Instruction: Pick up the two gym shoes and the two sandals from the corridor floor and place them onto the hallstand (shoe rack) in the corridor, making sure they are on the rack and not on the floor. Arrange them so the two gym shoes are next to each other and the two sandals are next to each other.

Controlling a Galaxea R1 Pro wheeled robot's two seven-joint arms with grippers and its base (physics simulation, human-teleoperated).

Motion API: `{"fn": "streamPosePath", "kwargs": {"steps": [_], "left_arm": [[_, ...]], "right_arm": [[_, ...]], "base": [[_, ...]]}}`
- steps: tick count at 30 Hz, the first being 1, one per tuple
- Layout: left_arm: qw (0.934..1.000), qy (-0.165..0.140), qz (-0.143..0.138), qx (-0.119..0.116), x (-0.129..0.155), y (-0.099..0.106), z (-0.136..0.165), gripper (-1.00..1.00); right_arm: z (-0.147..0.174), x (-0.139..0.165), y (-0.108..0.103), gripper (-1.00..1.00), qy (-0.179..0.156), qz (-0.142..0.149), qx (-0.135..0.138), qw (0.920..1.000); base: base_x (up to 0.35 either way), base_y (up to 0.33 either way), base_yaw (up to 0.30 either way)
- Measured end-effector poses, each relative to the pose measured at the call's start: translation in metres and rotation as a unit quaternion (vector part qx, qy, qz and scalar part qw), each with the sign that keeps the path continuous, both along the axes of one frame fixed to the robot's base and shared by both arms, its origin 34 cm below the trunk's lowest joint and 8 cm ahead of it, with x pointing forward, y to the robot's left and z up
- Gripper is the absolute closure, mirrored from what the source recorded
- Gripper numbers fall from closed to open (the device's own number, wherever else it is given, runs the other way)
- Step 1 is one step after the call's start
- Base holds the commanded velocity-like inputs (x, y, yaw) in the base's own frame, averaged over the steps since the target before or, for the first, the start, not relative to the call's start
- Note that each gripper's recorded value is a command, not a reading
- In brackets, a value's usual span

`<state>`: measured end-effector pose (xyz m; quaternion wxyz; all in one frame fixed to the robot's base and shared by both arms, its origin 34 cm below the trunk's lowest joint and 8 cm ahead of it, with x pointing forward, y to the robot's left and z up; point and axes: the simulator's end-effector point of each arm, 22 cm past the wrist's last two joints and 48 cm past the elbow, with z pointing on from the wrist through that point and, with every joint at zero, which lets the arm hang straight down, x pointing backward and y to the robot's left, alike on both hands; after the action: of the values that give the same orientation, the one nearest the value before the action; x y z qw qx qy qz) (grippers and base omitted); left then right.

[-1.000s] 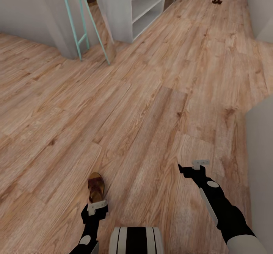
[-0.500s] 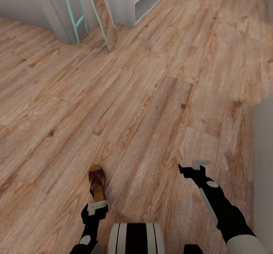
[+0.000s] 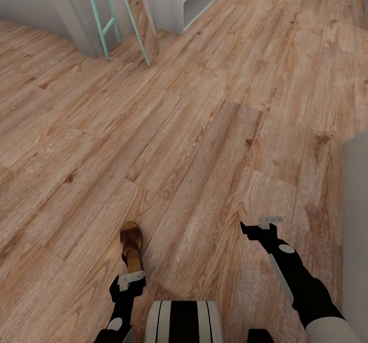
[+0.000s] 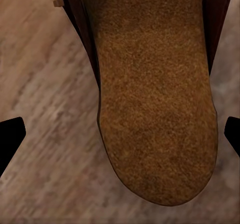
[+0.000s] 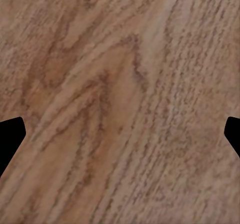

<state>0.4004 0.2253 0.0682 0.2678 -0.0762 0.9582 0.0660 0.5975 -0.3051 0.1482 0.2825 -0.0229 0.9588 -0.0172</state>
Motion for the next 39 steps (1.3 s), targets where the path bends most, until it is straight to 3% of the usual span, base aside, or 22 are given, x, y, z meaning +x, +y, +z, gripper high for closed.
{"fn": "streamPosePath", "kwargs": {"steps": [39], "left_arm": [[1.0000,0.007,0.000,0.000,-0.0057,0.0000,-0.0052,-1.00]], "right_arm": [[-0.0088,-0.0058,-0.0002,-1.00,0.008,0.000,0.000,1.0000]], "base": [[0.000,0.000,0.000]]}}
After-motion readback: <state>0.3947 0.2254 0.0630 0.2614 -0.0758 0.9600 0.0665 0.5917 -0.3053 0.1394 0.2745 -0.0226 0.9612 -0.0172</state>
